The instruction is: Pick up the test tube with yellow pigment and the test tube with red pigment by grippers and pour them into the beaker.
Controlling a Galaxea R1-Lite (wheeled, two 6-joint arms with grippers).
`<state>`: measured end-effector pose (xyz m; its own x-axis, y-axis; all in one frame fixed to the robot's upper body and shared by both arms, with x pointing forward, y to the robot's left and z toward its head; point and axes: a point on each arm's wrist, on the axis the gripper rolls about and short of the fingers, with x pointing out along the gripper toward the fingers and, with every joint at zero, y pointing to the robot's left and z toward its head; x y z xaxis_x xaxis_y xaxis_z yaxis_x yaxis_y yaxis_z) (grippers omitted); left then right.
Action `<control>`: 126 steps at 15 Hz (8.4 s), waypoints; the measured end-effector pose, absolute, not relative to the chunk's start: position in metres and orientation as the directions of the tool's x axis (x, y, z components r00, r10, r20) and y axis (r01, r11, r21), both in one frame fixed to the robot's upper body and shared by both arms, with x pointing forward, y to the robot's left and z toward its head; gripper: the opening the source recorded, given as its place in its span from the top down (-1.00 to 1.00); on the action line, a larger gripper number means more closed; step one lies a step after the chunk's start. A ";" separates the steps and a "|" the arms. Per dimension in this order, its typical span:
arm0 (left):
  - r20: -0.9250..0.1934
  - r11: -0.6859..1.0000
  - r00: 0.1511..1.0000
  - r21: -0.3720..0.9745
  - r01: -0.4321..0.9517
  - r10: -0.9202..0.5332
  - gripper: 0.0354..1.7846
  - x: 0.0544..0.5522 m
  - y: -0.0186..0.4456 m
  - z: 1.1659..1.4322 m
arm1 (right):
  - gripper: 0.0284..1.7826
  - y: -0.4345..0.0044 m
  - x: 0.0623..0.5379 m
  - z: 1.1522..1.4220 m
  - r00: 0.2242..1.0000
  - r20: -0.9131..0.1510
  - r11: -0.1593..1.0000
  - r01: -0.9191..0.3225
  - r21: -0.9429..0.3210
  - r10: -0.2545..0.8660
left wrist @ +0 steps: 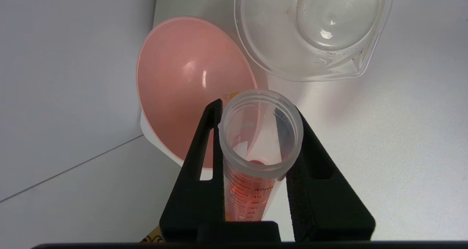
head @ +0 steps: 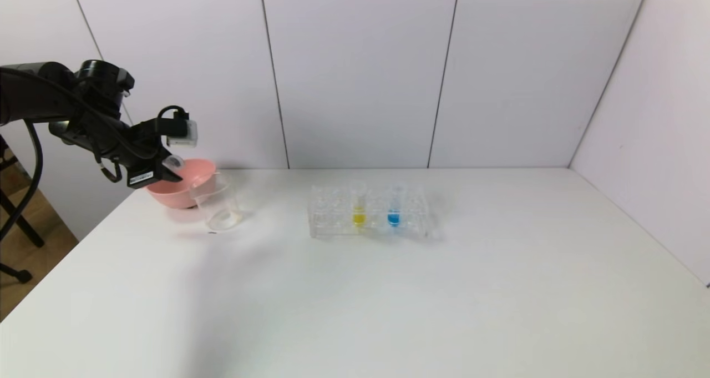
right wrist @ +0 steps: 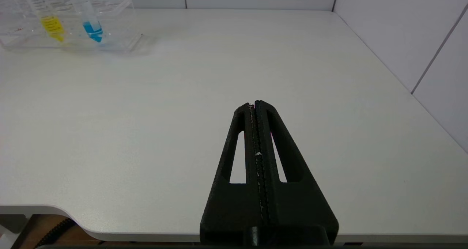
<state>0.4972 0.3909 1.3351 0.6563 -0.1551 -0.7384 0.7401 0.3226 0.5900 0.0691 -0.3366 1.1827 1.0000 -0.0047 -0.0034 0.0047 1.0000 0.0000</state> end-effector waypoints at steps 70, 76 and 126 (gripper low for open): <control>-0.721 0.104 0.645 0.683 0.723 0.255 0.48 0.506 0.334 1.334 | 0.91 -0.337 0.069 1.183 1.000 -0.003 1.000 0.004 0.000 -0.004; -0.713 0.057 0.640 0.680 0.731 0.286 0.48 0.507 0.332 1.333 | 0.91 -0.337 0.069 1.183 1.000 -0.003 1.000 0.005 0.000 -0.005; -0.265 0.954 0.930 0.227 -0.198 0.256 0.48 0.490 0.383 1.426 | 0.91 -0.337 0.069 1.183 1.000 -0.003 1.000 0.004 0.000 -0.004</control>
